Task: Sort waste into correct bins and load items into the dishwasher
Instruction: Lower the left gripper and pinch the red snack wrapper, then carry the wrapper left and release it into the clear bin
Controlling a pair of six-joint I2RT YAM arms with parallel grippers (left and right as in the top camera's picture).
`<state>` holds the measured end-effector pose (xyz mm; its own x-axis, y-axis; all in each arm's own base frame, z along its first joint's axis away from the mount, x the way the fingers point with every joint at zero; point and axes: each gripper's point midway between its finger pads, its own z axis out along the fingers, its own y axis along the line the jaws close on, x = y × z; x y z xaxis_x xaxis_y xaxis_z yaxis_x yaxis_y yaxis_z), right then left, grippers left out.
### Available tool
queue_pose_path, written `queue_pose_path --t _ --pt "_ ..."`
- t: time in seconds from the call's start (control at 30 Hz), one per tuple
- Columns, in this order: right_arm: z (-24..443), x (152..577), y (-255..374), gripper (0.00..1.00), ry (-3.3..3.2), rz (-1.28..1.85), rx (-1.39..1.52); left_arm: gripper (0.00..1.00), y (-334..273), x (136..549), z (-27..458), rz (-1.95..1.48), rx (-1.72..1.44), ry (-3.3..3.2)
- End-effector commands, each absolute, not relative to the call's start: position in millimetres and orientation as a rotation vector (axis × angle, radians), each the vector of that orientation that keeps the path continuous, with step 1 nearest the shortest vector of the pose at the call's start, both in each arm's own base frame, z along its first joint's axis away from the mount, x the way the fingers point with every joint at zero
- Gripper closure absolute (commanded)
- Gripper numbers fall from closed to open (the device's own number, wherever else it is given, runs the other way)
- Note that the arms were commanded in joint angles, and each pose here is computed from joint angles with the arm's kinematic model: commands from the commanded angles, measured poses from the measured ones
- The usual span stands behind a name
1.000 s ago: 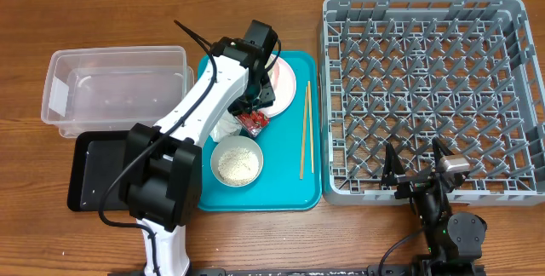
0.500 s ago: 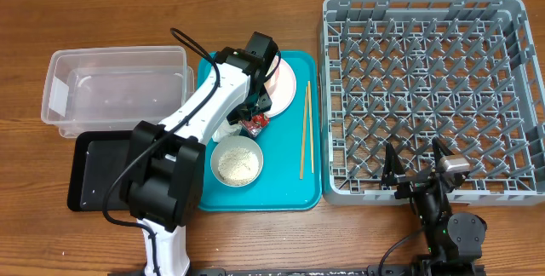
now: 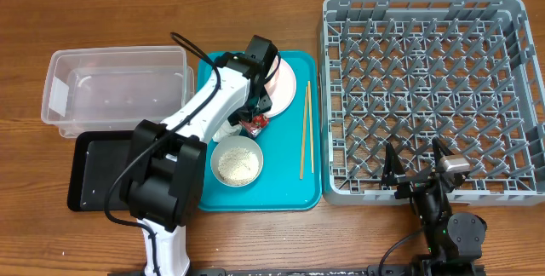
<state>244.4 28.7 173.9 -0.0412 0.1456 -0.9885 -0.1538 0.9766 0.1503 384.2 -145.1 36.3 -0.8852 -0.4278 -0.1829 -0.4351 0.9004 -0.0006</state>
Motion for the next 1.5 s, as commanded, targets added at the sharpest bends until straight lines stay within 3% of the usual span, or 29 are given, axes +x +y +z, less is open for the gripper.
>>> queue_pose_path --t 0.0,0.1,0.23,0.6,0.8,1.47 --pt "172.4 244.6 27.2 0.00 1.588 0.238 0.002 0.51 -142.1 377.8 25.4 0.115 -0.664 2.899" --pt "172.4 244.6 27.2 0.00 1.588 0.238 0.002 0.55 -143.1 380.2 25.6 0.104 -0.664 2.891" --pt "172.4 244.6 27.2 0.00 1.588 0.238 0.002 0.51 -143.8 380.9 25.6 0.100 -0.663 2.889" --pt "172.4 244.6 27.2 0.00 1.588 0.238 0.002 0.85 -144.0 380.8 25.6 0.100 -0.662 2.889" --pt "172.4 244.6 27.2 0.00 1.588 0.238 0.002 0.96 -144.1 383.5 28.0 0.093 -0.658 2.884" --pt "172.4 244.6 27.2 0.00 1.588 0.238 0.002 0.96 -137.8 406.7 110.4 0.158 -0.483 2.863"
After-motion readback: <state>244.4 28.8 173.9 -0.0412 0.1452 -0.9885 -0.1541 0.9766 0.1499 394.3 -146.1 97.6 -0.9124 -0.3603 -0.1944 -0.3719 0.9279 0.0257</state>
